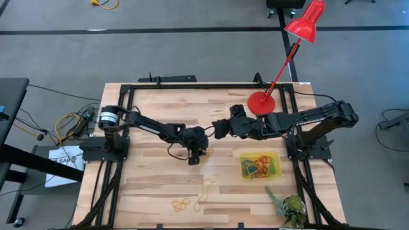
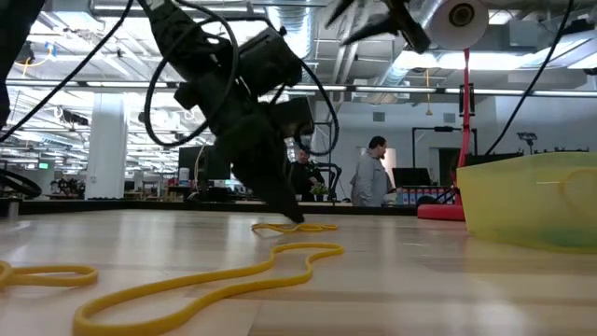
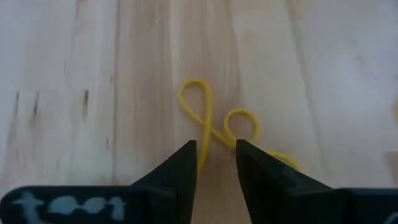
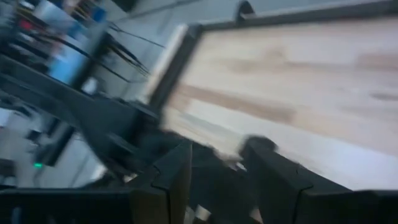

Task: Pick and place items into bin
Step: Put the yellow rubber band into the yellow bin

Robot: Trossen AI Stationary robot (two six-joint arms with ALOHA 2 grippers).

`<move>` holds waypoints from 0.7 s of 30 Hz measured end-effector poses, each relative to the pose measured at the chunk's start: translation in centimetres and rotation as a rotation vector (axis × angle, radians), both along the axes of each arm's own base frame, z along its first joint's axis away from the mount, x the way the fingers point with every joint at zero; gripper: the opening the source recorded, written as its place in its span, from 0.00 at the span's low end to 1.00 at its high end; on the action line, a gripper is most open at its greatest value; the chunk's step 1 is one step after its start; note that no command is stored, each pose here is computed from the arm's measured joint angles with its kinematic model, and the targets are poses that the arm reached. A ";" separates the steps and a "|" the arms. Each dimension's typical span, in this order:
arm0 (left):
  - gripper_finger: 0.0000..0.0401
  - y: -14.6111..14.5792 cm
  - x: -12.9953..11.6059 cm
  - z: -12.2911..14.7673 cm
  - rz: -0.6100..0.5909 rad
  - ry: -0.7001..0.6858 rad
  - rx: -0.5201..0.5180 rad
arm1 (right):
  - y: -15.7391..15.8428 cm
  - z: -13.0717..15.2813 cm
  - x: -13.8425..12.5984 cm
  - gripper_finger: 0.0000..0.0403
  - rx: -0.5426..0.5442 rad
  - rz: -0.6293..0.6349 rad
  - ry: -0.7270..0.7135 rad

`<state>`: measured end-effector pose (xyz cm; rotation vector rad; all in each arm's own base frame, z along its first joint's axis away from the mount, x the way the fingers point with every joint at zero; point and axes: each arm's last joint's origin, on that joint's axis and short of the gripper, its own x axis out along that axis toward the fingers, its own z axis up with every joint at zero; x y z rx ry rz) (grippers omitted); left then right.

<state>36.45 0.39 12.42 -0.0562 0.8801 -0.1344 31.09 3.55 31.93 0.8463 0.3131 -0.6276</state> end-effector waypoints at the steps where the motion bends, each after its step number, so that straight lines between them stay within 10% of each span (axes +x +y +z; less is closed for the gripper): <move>1: 0.25 0.0 0.1 -0.2 0.008 0.007 0.010 | -0.1 0.2 0.2 0.36 -0.011 0.008 -0.023; 14: 0.24 0.2 0.4 -0.5 -0.067 -0.004 0.131 | -0.2 1.3 0.9 0.34 -0.099 0.076 -0.105; 21: 0.03 0.0 0.4 -1.9 -0.146 0.033 0.060 | -0.2 1.1 1.0 0.34 -0.099 0.077 -0.095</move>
